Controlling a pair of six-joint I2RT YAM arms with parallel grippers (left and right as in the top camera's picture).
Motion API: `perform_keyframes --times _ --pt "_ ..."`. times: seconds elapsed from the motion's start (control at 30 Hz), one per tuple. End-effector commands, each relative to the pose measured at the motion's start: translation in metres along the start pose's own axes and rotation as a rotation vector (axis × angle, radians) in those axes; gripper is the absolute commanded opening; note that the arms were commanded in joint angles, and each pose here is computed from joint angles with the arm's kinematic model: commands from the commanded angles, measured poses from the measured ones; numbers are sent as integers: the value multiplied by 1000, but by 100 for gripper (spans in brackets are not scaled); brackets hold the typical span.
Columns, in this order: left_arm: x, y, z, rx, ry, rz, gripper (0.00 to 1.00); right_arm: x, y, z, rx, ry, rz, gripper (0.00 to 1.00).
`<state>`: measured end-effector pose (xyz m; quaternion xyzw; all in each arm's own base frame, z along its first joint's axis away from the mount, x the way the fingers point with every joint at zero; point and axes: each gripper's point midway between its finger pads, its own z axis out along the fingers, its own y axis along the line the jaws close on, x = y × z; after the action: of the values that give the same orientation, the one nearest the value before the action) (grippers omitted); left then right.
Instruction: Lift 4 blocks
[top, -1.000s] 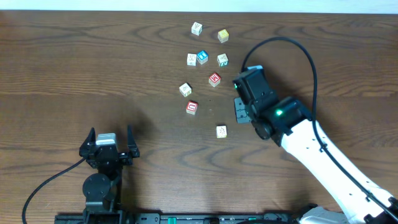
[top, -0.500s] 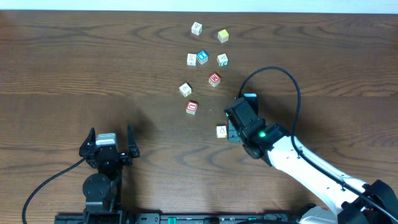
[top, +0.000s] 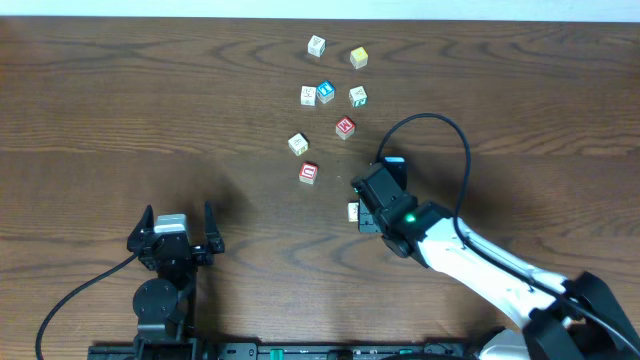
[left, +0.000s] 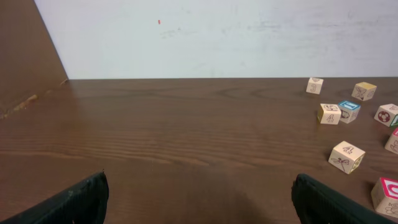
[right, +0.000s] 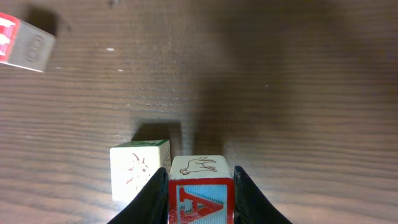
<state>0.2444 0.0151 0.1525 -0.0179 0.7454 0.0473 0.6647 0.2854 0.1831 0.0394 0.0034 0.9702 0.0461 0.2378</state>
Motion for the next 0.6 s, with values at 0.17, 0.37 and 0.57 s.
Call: perform_keyframes --times 0.17,0.37,0.57 --pt "19 0 1 -2 56 5 94 1 5 13 -6 -2 13 22" --pt "19 0 1 -2 55 5 94 -3 15 12 -54 -15 15 23" --pt "19 0 1 -2 56 5 94 -1 13 12 -49 -8 13 25"
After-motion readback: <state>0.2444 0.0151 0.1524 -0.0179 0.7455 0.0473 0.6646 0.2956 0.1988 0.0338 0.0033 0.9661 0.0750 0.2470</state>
